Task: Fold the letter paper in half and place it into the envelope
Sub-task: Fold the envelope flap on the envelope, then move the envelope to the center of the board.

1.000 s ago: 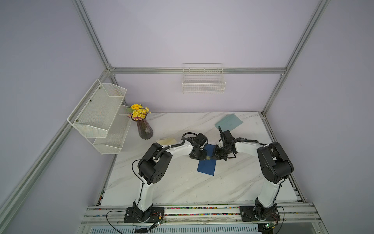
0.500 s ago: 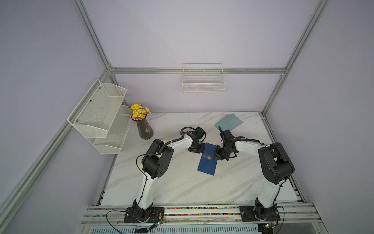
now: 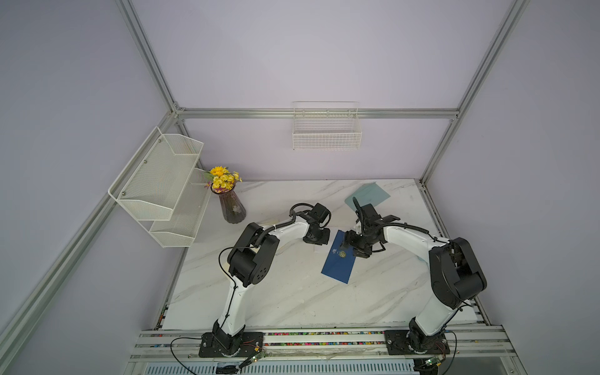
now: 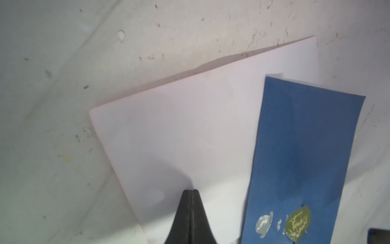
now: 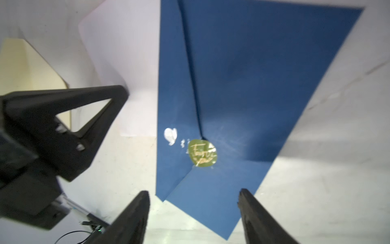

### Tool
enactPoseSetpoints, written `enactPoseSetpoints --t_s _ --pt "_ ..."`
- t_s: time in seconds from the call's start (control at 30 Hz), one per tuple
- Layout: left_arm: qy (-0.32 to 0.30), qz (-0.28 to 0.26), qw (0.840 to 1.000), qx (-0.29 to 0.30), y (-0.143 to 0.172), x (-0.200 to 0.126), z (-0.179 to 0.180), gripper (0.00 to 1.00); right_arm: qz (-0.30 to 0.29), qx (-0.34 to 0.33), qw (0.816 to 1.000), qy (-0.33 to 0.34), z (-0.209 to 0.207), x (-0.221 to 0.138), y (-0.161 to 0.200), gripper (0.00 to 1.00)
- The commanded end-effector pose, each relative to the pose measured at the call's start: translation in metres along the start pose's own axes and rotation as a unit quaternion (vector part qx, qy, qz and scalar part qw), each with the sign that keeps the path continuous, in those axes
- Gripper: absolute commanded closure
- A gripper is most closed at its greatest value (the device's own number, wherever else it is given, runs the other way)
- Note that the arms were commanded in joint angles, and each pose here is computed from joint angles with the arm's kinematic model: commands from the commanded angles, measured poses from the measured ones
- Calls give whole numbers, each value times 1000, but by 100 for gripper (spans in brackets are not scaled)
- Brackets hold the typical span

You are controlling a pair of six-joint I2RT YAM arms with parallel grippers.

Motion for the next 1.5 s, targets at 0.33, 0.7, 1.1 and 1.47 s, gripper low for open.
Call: enactPoseSetpoints --t_s 0.33,0.7,1.1,1.47 --pt "-37 73 997 -7 32 22 29 100 26 -68 997 -41 44 48 12 38" --pt "-36 76 996 -11 35 20 32 100 -21 -77 997 -12 42 31 7 100" --pt "-35 79 996 -8 38 18 33 100 -34 -35 997 65 3 40 1 100" --pt "-29 72 997 -7 34 11 31 100 0 -26 988 151 -41 55 23 100"
Point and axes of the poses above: each gripper's point midway between its finger pads, its own x axis out along the fingers, its own z axis along the line the jaws close on, y = z × x, the point moved 7 cm from there along -x, back along the fingers, and after that the axes turned 3 degrees about -x, right-handed, at the moved point
